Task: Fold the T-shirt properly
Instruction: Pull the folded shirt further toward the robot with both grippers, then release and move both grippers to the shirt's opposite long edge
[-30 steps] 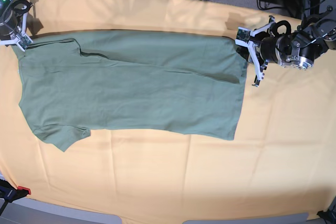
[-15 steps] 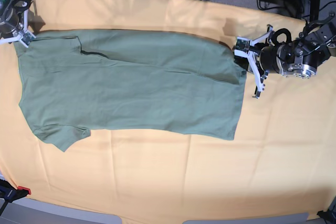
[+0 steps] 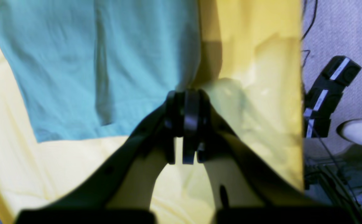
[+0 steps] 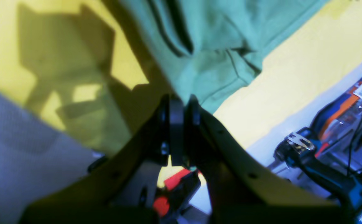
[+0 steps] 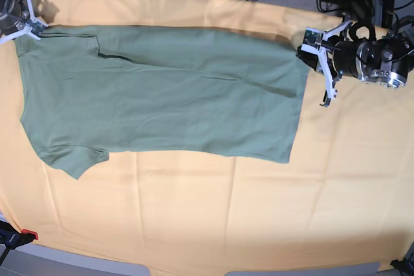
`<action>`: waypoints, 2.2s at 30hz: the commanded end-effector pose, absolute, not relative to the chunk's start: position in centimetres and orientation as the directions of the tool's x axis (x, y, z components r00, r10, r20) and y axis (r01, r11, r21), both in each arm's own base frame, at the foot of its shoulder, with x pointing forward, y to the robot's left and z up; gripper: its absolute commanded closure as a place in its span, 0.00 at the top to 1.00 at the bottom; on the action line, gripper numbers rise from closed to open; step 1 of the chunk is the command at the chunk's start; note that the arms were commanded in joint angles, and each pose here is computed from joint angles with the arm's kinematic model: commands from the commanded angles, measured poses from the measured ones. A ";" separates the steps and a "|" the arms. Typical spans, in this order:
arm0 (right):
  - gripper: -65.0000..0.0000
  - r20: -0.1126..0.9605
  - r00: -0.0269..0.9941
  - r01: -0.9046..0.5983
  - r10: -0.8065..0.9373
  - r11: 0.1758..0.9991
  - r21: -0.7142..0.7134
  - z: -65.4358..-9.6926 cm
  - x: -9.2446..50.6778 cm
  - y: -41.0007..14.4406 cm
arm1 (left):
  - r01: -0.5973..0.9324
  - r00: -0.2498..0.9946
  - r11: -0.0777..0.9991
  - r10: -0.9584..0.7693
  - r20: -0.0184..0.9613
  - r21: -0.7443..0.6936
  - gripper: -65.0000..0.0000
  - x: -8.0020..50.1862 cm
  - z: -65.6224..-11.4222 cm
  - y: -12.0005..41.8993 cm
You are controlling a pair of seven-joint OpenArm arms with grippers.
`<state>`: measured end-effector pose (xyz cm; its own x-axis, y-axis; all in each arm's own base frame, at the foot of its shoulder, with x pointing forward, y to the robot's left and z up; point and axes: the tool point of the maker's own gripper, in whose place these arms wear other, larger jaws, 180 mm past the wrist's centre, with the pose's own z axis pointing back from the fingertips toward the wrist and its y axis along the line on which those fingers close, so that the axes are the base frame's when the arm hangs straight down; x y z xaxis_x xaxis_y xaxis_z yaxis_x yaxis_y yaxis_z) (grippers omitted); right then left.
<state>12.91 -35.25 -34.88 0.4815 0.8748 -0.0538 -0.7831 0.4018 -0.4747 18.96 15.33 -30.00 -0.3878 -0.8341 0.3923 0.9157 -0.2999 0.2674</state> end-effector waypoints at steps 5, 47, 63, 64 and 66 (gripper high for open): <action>0.00 -0.145 0.449 -0.832 0.881 0.354 -0.427 -34.7 10.7 -35.6 | 0.926 -0.365 -0.281 -0.836 0.409 0.252 0.00 18.4 -28.9 15.7; 0.55 -0.184 0.531 -0.722 0.827 0.328 -0.608 -27.2 11.1 -35.8 | 0.948 -0.286 -0.202 -0.879 0.383 0.245 0.53 16.7 -24.8 16.3; 0.55 -0.063 0.660 -0.536 0.749 0.411 -0.737 -23.0 13.3 -38.6 | 0.790 0.082 0.377 -0.846 0.527 0.483 0.48 30.4 -24.8 18.3; 0.55 -0.061 0.661 -0.533 0.747 0.411 -0.739 -22.9 13.3 -38.6 | 0.775 0.114 0.422 -0.826 0.553 0.470 0.48 31.5 -24.7 18.6; 0.55 -0.055 0.666 -0.525 0.744 0.414 -0.744 -22.8 13.4 -38.7 | 0.744 0.181 0.519 -0.763 0.620 0.421 0.48 33.9 -24.3 19.1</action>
<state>12.81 -38.63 -23.60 0.6749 0.7361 -0.0524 -0.5356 0.4397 -0.7210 33.09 18.66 -26.00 0.2081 -0.7643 0.6104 0.7678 0.5143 0.3821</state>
